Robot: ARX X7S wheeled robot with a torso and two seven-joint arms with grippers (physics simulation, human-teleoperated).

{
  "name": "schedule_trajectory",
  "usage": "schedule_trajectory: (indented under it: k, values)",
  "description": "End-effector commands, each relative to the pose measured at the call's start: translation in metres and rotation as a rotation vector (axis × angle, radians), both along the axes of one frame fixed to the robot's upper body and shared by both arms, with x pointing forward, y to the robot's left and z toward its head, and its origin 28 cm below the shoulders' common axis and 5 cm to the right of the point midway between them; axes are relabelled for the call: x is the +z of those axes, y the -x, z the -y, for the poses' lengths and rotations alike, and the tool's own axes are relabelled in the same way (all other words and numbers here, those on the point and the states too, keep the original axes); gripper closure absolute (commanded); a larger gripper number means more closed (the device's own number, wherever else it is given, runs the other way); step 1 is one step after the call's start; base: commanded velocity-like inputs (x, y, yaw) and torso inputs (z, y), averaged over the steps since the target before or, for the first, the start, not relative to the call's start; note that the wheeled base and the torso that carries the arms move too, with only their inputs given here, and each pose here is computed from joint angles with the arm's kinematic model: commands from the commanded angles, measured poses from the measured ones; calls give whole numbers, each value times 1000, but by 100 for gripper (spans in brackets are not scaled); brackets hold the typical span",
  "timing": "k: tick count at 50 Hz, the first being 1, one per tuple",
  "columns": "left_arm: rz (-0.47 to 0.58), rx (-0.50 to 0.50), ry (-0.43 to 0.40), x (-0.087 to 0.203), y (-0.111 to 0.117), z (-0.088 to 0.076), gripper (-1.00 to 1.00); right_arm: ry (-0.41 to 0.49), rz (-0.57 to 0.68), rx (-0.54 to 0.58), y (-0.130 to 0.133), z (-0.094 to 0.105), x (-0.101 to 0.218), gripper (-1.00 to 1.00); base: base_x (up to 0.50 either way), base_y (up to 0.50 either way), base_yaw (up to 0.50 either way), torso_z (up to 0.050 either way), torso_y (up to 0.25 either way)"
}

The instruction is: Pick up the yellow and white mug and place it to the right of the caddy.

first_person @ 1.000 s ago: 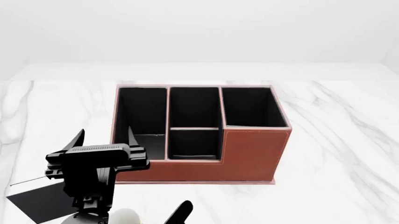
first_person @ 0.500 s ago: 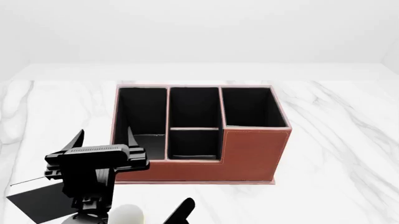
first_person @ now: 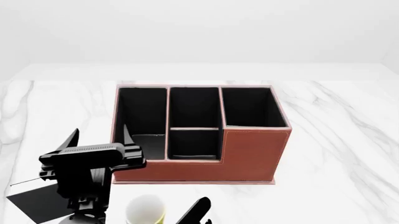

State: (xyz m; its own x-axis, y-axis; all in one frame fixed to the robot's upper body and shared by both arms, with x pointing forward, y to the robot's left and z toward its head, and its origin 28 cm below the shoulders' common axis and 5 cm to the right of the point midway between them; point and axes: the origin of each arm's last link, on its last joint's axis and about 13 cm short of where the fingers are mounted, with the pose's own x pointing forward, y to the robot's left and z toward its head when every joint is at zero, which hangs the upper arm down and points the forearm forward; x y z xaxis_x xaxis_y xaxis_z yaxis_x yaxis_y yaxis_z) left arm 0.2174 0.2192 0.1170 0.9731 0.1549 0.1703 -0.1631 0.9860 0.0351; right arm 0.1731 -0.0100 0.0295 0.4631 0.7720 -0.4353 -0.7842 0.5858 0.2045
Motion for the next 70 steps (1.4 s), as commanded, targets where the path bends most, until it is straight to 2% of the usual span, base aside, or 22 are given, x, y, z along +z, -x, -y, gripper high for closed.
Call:
schedule_trajectory:
  k: [1, 15, 31, 48, 70]
  values:
    - [11, 8, 9, 2, 0, -1, -100, 16, 49, -38, 6, 6, 10, 100, 0, 0, 0, 0, 0]
    - [31, 30, 27, 6, 1, -3, -100, 74, 91, -165, 5, 25, 13, 100, 0, 0, 0, 0, 0]
    - [35, 33, 29, 6, 1, -3, -100, 77, 121, -364, -6, 58, 22, 100, 0, 0, 0, 0, 0]
    - [35, 30, 28, 7, 3, -3, -100, 92, 130, -502, 0, 84, 25, 100, 0, 0, 0, 0, 0]
    - [37, 31, 26, 8, 3, -2, -100, 139, 154, -760, 11, 128, 43, 100, 0, 0, 0, 0, 0]
